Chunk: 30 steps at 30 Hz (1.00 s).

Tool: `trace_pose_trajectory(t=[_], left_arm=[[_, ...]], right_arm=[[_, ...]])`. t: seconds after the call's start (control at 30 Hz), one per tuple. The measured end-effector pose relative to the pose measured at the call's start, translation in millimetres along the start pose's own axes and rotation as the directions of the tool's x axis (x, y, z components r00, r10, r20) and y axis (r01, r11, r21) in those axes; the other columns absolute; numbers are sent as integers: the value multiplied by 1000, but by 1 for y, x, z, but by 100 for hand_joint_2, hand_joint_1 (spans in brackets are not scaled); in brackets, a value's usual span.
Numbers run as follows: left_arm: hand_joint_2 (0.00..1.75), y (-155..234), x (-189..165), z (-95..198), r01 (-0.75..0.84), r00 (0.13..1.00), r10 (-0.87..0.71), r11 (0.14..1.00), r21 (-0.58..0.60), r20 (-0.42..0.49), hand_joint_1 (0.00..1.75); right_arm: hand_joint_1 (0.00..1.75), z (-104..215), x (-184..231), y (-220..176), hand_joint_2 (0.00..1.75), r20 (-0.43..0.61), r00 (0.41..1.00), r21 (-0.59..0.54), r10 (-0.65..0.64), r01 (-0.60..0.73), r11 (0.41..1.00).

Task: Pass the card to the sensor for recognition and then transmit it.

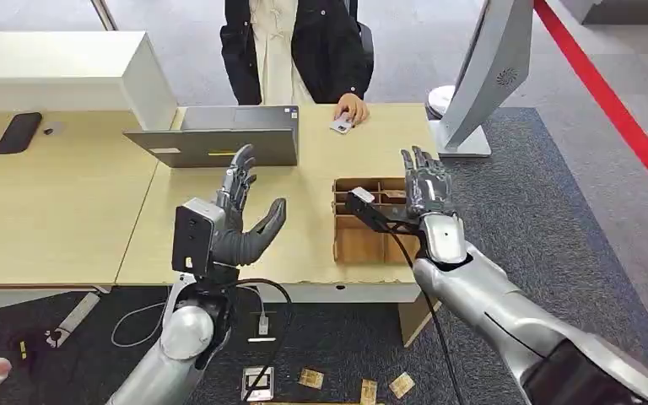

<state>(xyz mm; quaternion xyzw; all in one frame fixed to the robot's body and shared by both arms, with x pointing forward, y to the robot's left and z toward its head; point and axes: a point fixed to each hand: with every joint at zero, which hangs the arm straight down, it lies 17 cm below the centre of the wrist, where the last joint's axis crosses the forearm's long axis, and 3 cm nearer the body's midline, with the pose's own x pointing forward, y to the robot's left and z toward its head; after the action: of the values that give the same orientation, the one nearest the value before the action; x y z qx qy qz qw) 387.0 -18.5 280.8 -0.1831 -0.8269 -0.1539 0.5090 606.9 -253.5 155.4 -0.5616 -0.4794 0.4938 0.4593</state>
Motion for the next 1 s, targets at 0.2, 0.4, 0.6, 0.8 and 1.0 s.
trace_pose_trajectory(t=[0.2, 0.4, 0.6, 0.8, 1.0], left_arm=[[175, -6, 1, 0, -11, 1000, 11, 1000, -28, 2, 0], [175, -6, 3, -1, -13, 1000, 13, 999, -30, 7, 0], [175, -6, 3, -1, -13, 1000, 13, 999, -30, 7, 0], [175, -8, 4, -1, -21, 1000, 22, 999, -32, 9, 0], [175, -8, 3, -2, -28, 1000, 29, 999, -34, 13, 0]], right_arm=[[0, 4, -6, 9, 175, -16, 1000, 19, 13, -13, 1000], [0, 5, -6, 10, 175, -17, 1000, 21, 14, -13, 1000], [0, 5, -5, 10, 175, -15, 1000, 20, 13, -12, 1000], [0, 5, -6, 11, 175, -15, 1000, 25, 16, -16, 1000], [0, 5, -4, 10, 175, -7, 1000, 20, 23, -23, 1000]])
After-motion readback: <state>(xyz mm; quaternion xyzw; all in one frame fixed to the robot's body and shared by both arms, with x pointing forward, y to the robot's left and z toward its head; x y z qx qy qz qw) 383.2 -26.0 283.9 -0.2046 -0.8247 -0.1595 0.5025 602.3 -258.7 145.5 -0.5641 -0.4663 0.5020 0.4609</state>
